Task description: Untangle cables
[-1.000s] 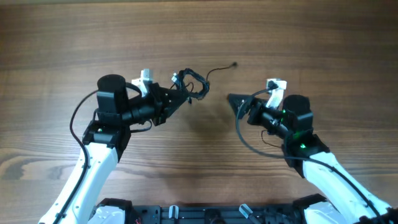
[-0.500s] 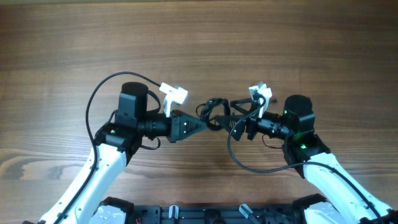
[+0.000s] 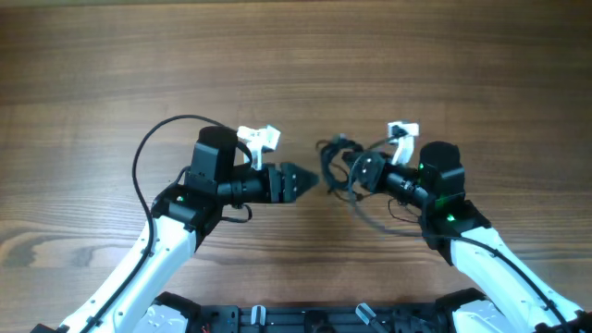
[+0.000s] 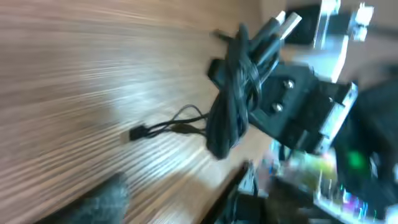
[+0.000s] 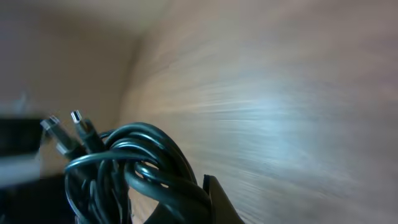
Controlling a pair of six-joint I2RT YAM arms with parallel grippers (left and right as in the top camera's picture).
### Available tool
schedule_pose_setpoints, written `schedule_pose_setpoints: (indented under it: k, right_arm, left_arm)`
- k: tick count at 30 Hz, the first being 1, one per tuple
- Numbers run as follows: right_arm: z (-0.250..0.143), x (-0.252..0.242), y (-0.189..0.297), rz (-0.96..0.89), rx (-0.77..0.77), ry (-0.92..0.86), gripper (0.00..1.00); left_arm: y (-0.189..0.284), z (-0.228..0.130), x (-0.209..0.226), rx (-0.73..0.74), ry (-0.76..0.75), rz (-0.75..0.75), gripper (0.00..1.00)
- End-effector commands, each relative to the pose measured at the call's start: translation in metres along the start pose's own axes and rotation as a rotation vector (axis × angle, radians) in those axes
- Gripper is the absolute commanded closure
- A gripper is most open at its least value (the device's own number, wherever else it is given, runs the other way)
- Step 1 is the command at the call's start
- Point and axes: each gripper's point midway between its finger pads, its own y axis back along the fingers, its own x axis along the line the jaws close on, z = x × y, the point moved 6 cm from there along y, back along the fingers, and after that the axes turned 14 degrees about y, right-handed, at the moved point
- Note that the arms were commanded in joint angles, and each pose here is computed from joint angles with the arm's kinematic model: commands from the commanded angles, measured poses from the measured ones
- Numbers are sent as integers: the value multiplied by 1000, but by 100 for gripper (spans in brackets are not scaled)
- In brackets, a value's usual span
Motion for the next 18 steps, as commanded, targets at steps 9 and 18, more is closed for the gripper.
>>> schedule_pose_setpoints:
  k: [9,18]
  right_arm:
    - [-5,-8,2,-67,4,-404,96]
    - [-8,-3,1,-26,43,-405,95]
  left_arm:
    - [-27,12,-19,-171,233,1,17]
    - [-58,6,-13,-121,240,9,67]
